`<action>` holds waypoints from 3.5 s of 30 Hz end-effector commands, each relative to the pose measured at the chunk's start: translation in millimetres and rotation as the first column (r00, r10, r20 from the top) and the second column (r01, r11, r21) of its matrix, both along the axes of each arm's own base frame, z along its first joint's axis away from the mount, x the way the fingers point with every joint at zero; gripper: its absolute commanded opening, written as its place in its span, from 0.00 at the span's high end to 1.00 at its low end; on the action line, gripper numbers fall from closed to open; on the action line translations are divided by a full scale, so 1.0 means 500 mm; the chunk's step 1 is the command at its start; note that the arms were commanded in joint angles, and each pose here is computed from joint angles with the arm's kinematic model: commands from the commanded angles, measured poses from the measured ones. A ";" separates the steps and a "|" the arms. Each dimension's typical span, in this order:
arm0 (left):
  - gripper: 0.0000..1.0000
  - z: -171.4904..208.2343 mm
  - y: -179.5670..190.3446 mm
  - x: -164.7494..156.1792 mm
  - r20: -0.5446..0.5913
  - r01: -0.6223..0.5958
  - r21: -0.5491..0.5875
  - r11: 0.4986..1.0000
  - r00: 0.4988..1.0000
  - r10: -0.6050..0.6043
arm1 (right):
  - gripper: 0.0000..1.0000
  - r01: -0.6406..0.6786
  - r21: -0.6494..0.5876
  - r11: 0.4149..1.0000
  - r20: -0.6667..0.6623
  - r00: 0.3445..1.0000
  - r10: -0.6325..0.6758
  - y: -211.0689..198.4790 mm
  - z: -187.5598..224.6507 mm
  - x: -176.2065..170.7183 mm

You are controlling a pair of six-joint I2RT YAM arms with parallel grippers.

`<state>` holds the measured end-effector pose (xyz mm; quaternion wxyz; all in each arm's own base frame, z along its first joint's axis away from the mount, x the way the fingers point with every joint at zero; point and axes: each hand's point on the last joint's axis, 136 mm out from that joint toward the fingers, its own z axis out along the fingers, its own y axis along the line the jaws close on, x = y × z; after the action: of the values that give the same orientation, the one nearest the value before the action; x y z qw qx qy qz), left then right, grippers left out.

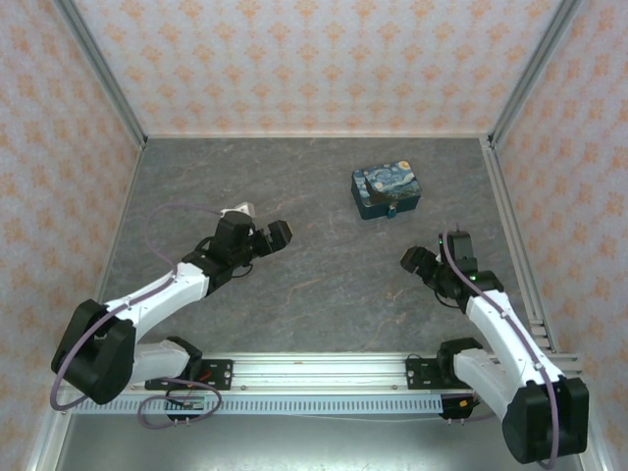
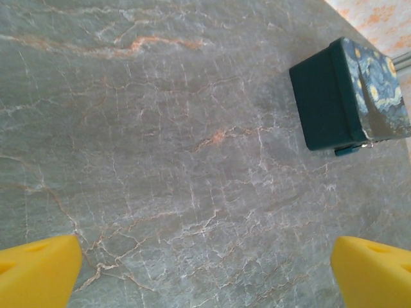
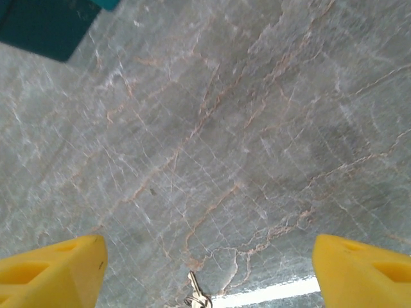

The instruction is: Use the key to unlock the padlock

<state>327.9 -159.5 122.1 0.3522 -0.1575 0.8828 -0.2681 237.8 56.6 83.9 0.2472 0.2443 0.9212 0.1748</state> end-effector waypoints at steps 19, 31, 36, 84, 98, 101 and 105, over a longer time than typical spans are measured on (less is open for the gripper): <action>0.00 0.037 -0.011 0.028 0.045 -0.025 0.004 1.000 0.999 0.025 | 0.44 -0.324 -0.192 0.927 -0.304 0.917 0.257 0.124 -0.078 -0.076; 0.00 0.034 -0.006 0.025 0.037 -0.030 0.022 0.999 0.999 0.029 | 0.58 -0.364 -0.250 0.897 -0.369 0.893 0.260 0.135 -0.114 -0.068; 0.00 0.033 -0.005 0.025 0.035 -0.030 0.026 0.999 0.999 0.030 | 0.61 -0.365 -0.255 0.896 -0.381 0.889 0.254 0.134 -0.123 -0.071; 0.00 0.132 -0.024 0.008 0.026 -0.015 -0.082 0.996 1.000 0.017 | 1.00 -0.445 -0.389 0.807 0.039 0.867 0.497 0.175 0.071 0.021; 0.08 0.313 -0.116 -0.032 0.172 0.147 -0.285 0.947 0.980 -0.100 | 1.00 -0.306 -0.760 0.574 0.460 0.370 0.807 0.299 0.381 0.060; 0.11 0.342 -0.136 -0.041 0.211 0.197 -0.287 0.937 0.968 -0.139 | 1.00 -0.299 -0.801 0.519 0.448 0.277 0.850 0.324 0.389 0.057; 0.16 0.377 -0.167 -0.050 0.257 0.262 -0.293 0.920 0.948 -0.188 | 1.00 -0.256 -0.867 0.428 0.406 0.139 0.903 0.354 0.384 0.043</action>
<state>306.5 -230.5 283.5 0.3714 -0.1118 0.8107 -0.4386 263.7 219.0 262.4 0.5960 -0.3364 0.7264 0.0637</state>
